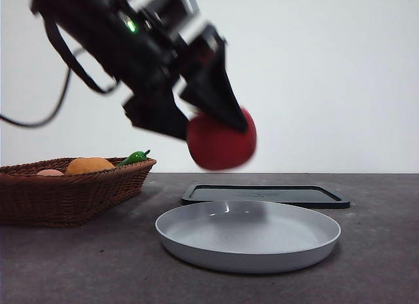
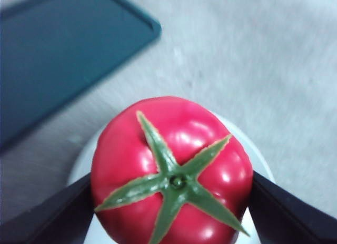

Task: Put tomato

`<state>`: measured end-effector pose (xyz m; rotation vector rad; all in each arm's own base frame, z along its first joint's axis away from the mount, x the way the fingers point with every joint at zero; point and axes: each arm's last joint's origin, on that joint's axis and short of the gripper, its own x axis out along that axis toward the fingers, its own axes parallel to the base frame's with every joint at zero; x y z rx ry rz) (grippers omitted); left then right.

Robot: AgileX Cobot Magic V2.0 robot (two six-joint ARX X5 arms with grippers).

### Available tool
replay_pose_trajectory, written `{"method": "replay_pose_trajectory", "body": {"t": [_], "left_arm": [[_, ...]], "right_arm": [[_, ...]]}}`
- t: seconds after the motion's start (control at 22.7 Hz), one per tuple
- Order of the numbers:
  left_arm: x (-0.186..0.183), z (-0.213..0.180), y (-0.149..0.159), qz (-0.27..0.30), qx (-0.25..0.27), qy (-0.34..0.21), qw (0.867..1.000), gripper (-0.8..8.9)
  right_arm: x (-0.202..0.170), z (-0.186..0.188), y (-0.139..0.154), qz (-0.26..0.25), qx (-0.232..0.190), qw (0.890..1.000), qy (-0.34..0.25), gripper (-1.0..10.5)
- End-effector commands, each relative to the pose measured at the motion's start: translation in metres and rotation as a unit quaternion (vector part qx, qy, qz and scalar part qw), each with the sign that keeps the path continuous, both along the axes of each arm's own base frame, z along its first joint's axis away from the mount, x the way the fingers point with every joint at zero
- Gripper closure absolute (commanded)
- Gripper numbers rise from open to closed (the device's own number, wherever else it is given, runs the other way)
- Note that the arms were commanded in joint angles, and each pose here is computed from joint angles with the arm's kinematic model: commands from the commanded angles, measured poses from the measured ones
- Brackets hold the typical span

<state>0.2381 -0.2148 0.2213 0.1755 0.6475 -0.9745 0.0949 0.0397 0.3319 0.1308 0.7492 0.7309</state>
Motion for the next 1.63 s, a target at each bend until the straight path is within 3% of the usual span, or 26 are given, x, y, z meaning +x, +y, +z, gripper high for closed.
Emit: {"method": "replay_pose_trajectory", "body": {"t": [0.04, 0.31, 0.57, 0.71, 0.93, 1.32, 1.63], "left_arm": [[0.004, -0.015, -0.016, -0.014, 0.007, 0.002, 1.000, 4.84], [0.010, -0.052, -0.029, -0.023, 0.036, 0.032, 0.999, 4.84], [0.010, -0.056, -0.029, -0.028, 0.045, 0.034, 0.998, 4.60], [0.010, -0.056, -0.029, -0.027, 0.045, 0.037, 0.998, 3.30], [0.010, -0.052, -0.029, -0.019, 0.036, 0.042, 0.998, 2.36], [-0.003, 0.003, -0.012, -0.013, -0.007, -0.007, 1.000, 2.41], [-0.017, 0.071, 0.048, 0.061, -0.062, -0.046, 0.995, 2.50]], "right_arm": [[0.000, 0.005, 0.001, -0.001, 0.005, 1.000, -0.006, 4.9], [0.000, 0.005, 0.000, -0.001, 0.004, 1.000, -0.001, 4.9], [-0.001, 0.004, 0.000, -0.001, 0.003, 1.000, 0.001, 4.9], [-0.001, 0.004, 0.000, -0.001, 0.003, 1.000, 0.001, 4.9], [-0.001, 0.004, 0.000, -0.001, 0.003, 1.000, 0.001, 4.9], [-0.001, 0.004, 0.000, -0.001, 0.003, 1.000, 0.004, 4.9], [-0.001, 0.004, 0.000, -0.001, 0.002, 1.000, 0.003, 4.9]]}}
